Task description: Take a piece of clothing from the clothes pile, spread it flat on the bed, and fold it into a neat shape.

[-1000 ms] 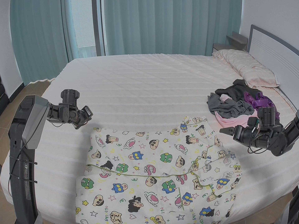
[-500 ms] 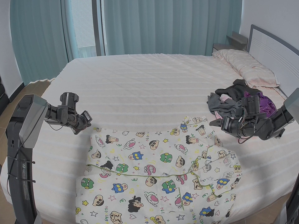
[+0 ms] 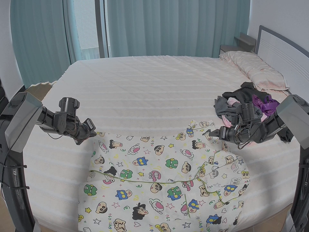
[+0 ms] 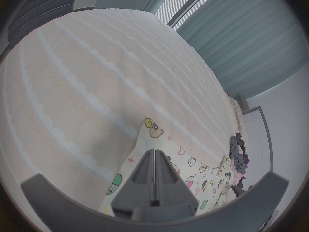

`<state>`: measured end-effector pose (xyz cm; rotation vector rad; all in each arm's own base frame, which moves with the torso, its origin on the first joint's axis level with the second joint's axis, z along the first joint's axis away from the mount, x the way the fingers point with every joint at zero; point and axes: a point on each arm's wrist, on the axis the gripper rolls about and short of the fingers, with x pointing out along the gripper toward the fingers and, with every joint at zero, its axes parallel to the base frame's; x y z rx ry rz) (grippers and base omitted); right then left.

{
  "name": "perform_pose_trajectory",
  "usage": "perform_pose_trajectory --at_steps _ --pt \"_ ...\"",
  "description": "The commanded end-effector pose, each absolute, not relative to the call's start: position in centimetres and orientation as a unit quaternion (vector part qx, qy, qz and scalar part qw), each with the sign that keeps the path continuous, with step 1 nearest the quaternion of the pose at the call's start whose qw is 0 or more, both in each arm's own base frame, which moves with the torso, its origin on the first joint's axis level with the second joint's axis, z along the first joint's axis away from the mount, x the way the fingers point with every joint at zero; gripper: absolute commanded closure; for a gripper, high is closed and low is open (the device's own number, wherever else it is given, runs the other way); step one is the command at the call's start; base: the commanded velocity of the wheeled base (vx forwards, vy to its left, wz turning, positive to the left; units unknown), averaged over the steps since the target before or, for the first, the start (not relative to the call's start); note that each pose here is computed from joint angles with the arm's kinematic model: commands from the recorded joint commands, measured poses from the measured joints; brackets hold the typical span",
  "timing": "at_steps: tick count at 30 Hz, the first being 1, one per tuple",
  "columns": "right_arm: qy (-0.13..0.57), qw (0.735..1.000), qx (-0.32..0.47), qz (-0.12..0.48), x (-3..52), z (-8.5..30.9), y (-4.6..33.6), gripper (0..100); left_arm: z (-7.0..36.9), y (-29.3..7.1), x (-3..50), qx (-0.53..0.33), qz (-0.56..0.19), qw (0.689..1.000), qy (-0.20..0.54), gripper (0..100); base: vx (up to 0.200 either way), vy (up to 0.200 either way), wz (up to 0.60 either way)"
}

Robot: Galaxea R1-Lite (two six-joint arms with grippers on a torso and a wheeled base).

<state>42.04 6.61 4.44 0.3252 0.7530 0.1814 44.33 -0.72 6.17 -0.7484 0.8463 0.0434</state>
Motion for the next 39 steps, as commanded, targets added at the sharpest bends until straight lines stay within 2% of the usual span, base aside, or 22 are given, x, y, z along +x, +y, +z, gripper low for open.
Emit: perform_pose_trajectory --at_steps 1,12,19,20,31,35,39 --pt "0.377 0.910 0.151 0.079 43.1 2.4 6.9 100 6.9 -1.4 43.9 -0.355 0.014 0.845 0.399 100 0.000 0.000 0.00" --pt "0.388 0.907 0.156 0.056 42.9 1.6 4.6 100 6.8 -1.6 43.9 -0.356 0.015 0.844 0.400 100 0.000 0.000 0.00" --pt "0.419 0.893 0.156 0.049 42.4 1.0 4.4 100 6.7 -1.6 43.9 -0.352 0.025 0.847 0.398 100 0.000 0.000 0.00" --pt "0.419 0.893 0.158 0.050 42.4 1.0 4.5 0 6.8 -1.6 43.9 -0.352 0.026 0.846 0.399 100 0.000 0.000 0.00" --pt "0.348 0.912 0.204 0.067 43.4 6.9 4.6 0 7.8 -1.5 41.8 -0.355 0.024 0.841 0.406 100 0.000 0.000 0.00" --pt "0.353 0.902 0.243 0.057 44.7 7.1 5.5 0 8.0 -1.5 40.7 -0.357 0.023 0.837 0.414 100 0.000 0.000 0.00" --pt "0.381 0.881 0.278 0.033 46.9 5.0 7.1 0 7.6 -1.5 39.5 -0.370 0.022 0.838 0.400 100 0.000 0.000 0.00"
